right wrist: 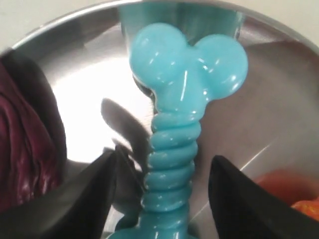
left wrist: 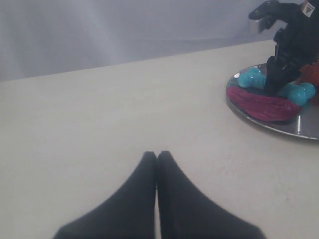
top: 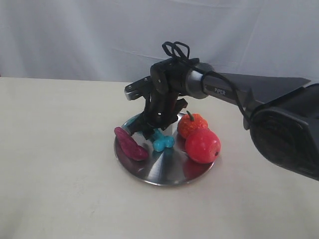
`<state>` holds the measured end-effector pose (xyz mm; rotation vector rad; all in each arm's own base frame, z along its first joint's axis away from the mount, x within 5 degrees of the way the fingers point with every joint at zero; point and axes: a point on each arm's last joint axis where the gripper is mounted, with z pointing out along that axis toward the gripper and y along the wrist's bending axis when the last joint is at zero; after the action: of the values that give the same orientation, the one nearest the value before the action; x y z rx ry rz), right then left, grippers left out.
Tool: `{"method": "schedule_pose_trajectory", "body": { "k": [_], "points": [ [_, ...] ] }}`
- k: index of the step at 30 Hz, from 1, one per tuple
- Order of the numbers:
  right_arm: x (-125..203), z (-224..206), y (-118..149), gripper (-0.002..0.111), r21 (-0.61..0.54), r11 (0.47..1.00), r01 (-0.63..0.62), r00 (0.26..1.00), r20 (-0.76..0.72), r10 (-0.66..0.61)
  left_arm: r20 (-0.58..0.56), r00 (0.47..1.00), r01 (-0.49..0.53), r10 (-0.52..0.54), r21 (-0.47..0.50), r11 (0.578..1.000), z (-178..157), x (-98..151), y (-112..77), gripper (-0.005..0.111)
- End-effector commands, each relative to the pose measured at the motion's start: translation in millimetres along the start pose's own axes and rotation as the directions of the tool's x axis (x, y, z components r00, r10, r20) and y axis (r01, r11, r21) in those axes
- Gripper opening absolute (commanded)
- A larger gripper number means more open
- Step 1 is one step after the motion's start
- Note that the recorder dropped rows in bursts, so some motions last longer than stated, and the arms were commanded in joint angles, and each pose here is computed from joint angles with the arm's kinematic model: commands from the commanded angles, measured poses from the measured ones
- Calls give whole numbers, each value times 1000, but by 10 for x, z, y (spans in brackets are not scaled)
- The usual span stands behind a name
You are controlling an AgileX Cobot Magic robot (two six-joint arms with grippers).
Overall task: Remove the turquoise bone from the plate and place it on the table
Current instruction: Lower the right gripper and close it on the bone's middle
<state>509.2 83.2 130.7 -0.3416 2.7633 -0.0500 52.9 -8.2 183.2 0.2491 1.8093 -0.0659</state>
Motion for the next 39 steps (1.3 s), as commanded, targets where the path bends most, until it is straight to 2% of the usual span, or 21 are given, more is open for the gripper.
{"method": "schedule_pose_trajectory", "body": {
  "k": [1, 15, 23, 29, 31, 36, 37, 39],
  "points": [
    [-19, 19, -33, 53, 8, 1000, -4, 1000, 18, 3, -1, 1000, -2, 2, 2, 1000, 3, 9, -2, 0],
    [-15, 31, -32, 53, 8, 1000, -20, 1000, 16, 20, -1, 1000, -2, 2, 2, 1000, 3, 9, -2, 0],
    [-13, 31, -32, 36, 7, 1000, -20, 1000, 14, 20, -1, 1000, -2, 2, 2, 1000, 3, 9, -2, 0],
    [-3, 31, -32, 35, 7, 999, -31, 1000, 2, 31, -1, 1000, -2, 2, 2, 1000, 3, 9, -2, 0],
    [-3, 31, -32, 29, 7, 999, -31, 1000, 2, 31, -1, 1000, -2, 2, 2, 1000, 3, 9, -2, 0],
    [-17, 31, -37, 3, 12, 1000, -27, 999, 18, 27, -1, 1000, -2, 2, 2, 1000, 3, 9, -2, 0],
    [-26, 28, -38, -1, 13, 1000, -27, 999, 25, 27, -1, 1000, -2, 2, 2, 1000, 3, 9, -2, 0],
    [-48, 12, -40, -1, 13, 1000, -27, 999, 39, 27, -1, 1000, -2, 2, 2, 1000, 3, 9, -2, 0]
  ]
}}
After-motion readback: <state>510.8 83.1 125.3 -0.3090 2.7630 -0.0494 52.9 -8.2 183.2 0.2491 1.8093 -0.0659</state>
